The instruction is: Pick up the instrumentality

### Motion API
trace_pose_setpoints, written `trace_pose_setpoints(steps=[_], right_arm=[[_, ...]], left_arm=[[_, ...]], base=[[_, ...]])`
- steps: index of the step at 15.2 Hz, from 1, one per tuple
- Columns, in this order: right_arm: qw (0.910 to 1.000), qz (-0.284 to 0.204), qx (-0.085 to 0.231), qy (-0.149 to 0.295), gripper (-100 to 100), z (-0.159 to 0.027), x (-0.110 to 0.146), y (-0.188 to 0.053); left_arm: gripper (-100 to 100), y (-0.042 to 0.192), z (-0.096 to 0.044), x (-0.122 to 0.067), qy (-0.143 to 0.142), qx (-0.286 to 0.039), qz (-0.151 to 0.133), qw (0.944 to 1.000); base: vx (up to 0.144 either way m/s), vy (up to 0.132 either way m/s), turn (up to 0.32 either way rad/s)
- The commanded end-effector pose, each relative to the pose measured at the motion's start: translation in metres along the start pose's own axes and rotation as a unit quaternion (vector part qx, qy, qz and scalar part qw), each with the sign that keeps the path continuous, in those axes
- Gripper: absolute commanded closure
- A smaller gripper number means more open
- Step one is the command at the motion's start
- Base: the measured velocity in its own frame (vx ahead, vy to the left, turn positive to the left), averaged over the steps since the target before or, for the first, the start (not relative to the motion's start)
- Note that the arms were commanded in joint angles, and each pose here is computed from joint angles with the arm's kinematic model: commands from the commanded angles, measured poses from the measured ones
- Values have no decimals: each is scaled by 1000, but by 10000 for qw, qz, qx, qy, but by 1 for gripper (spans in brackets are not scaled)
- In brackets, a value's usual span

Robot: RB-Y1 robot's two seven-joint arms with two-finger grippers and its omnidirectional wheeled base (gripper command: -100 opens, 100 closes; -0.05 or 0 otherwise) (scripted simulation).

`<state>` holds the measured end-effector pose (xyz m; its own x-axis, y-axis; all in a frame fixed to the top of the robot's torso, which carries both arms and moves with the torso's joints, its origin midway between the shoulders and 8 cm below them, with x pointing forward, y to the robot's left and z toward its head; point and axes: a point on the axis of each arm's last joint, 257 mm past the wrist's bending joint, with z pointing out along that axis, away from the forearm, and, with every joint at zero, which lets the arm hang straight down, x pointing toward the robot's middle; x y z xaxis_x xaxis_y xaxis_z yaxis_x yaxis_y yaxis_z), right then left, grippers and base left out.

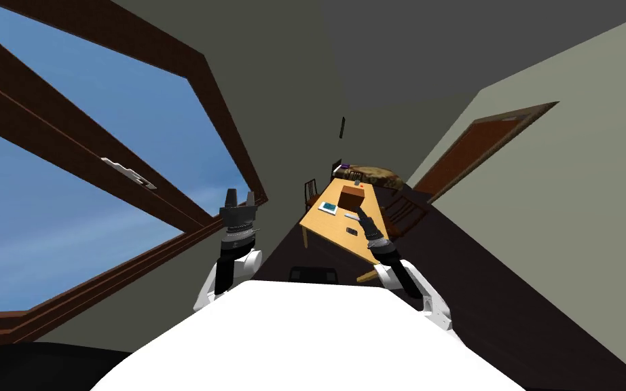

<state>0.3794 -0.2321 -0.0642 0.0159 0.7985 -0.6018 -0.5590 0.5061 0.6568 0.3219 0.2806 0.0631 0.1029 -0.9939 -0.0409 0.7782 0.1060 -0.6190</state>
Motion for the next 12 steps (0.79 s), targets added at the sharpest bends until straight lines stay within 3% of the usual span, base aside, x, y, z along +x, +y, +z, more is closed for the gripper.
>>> trace_pose_setpoints(steps=[1, 7, 12], right_arm=[[9994, -101, 90, 333, -100, -4, 19, -15], [9937, -377, 308, 1006, -100, -23, 45, -49], [9791, -702, 620, 1804, -100, -57, 77, -92]], left_arm=[[0, 0, 0, 0, 0, 0, 0, 10000], [0, 0, 0, 0, 0, 0, 0, 10000], [0, 0, 0, 0, 0, 0, 1, 10000]], base=[[-47, 11, 339], [-37, 2, 294], [-18, 0, 330]])
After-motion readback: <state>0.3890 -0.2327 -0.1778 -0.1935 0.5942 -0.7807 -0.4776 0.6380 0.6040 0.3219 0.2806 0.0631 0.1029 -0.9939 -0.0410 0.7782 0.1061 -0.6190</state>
